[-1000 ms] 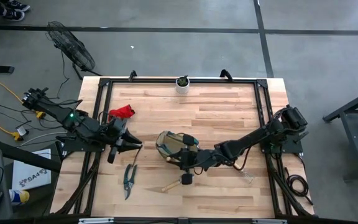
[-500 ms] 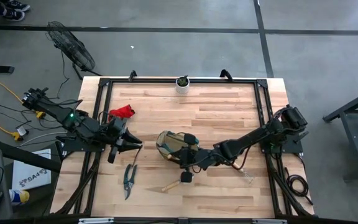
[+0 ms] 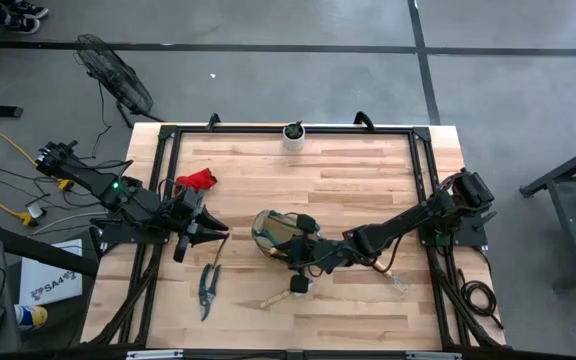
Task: Pick & Place Garden tools in Gardening bag
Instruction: Put the brown trowel into the gardening bag
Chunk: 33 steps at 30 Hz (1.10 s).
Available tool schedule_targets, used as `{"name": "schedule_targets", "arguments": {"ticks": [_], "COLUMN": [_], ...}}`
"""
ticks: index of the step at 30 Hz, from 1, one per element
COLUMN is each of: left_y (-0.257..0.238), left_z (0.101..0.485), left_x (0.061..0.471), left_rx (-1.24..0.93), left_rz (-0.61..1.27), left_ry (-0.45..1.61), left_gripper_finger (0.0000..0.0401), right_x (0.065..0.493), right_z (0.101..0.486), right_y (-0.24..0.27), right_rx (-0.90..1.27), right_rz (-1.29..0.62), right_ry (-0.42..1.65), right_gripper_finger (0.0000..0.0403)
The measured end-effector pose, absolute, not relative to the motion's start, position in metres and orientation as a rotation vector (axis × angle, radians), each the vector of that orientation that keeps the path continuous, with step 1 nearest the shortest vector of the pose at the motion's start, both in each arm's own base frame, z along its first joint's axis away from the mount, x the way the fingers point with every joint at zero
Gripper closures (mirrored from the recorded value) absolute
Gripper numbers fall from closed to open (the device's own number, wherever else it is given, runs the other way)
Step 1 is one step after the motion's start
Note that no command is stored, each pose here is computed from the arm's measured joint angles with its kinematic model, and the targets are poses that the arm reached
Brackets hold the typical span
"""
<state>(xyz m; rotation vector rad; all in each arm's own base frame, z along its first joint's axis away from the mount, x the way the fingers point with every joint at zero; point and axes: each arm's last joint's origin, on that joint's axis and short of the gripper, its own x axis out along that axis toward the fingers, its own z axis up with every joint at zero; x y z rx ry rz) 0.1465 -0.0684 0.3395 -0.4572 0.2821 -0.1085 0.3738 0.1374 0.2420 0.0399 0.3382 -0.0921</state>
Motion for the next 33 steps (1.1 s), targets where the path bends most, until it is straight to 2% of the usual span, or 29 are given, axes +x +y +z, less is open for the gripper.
{"name": "schedule_targets", "arguments": {"ticks": [4,11,16,28,31,33], "left_y": [-0.068,-0.069,-0.069,-0.069,-0.069,-0.069], "left_z": [0.338,0.338,0.338,0.337,0.337,0.337], "left_x": [0.146,0.146,0.146,0.146,0.146,0.146], "left_rx": [-0.453,-0.454,-0.450,-0.443,-0.443,-0.443], "left_rz": [-0.106,-0.118,-0.117,-0.132,-0.132,-0.131], "left_ry": [0.292,0.297,0.302,0.312,0.312,0.311], "left_gripper_finger": [0.0304,0.0304,0.0304,0.0304,0.0304,0.0304], "right_x": [0.374,0.374,0.375,0.360,0.356,0.355], "right_z": [0.241,0.243,0.246,0.267,0.274,0.278], "right_y": [0.135,0.134,0.134,0.149,0.157,0.162], "right_rx": [0.084,0.101,0.114,0.203,0.217,0.221], "right_rz": [-0.112,-0.198,-0.201,-0.252,-0.244,-0.219], "right_ry": [0.343,0.309,0.282,0.184,0.136,0.105], "right_gripper_finger": [0.0333,0.0214,0.0177,0.0177,0.0207,0.0245]}}
